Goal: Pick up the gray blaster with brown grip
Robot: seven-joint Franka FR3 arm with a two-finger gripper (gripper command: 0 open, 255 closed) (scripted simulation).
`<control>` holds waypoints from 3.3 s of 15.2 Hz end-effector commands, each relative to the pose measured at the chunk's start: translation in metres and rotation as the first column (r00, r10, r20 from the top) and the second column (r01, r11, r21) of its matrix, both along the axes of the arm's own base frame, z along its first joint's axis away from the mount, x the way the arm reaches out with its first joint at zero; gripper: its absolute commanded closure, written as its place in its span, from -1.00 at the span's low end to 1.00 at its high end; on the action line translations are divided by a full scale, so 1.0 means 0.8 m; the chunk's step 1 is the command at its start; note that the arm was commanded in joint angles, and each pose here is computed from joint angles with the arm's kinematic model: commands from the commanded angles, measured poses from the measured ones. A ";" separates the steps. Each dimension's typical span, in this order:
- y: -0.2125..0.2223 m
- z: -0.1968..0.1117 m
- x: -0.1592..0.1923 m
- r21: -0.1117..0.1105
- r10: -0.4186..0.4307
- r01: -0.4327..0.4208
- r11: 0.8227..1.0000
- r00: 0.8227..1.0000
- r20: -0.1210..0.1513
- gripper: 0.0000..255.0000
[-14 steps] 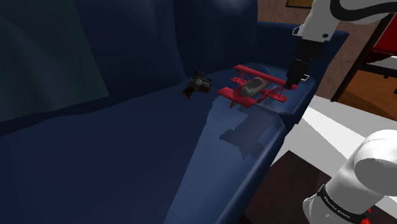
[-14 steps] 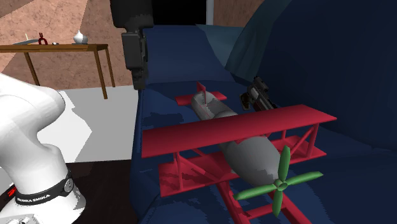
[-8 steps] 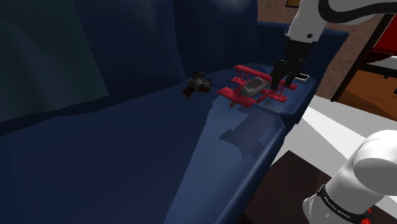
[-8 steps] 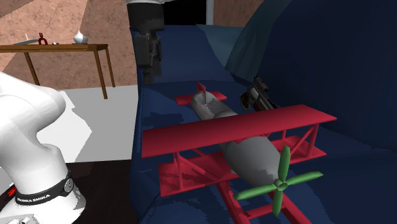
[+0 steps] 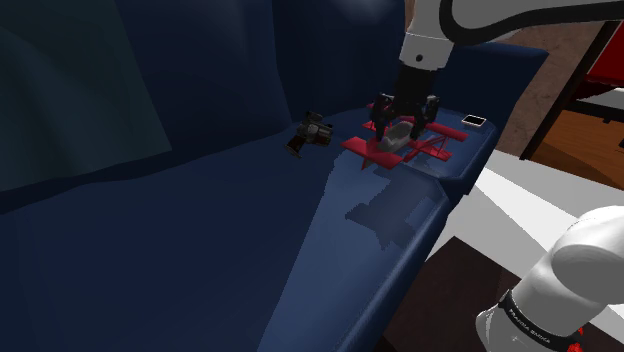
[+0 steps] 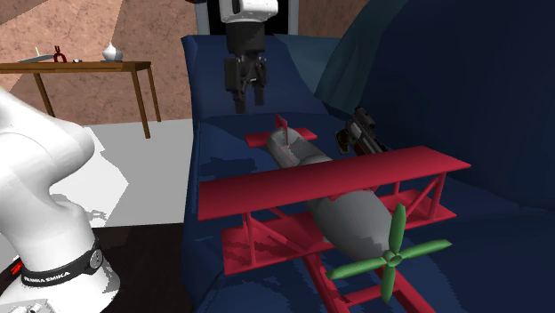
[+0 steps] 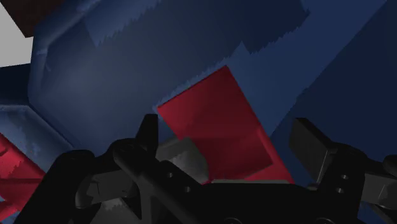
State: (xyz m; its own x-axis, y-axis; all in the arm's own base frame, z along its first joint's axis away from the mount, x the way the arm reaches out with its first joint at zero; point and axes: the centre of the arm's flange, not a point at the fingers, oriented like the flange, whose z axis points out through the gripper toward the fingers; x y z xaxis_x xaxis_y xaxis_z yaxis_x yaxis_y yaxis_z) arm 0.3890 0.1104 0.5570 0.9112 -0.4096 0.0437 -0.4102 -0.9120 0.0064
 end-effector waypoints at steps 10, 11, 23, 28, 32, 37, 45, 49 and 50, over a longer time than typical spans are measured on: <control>0.101 -0.021 0.155 -0.033 -0.471 0.472 0.881 0.881 0.041 -1.00; 0.106 -0.023 0.171 -0.035 -0.509 0.511 0.859 0.859 0.045 -1.00; 0.117 -0.052 0.328 -0.046 -0.808 0.812 0.582 0.583 0.088 -1.00; 0.117 -0.089 0.328 -0.046 -0.808 0.812 0.582 0.583 0.088 -1.00; 0.118 -0.089 0.328 -0.045 -0.808 0.812 0.582 0.583 0.088 1.00; 0.118 -0.089 0.328 -0.045 -0.808 0.812 0.582 0.583 0.088 1.00; 0.117 -0.056 0.328 -0.046 -0.808 0.812 0.582 0.583 0.088 1.00; 0.117 -0.029 0.328 -0.046 -0.808 0.812 0.582 0.583 0.088 1.00; 0.117 -0.023 0.328 -0.046 -0.808 0.812 0.582 0.583 0.088 1.00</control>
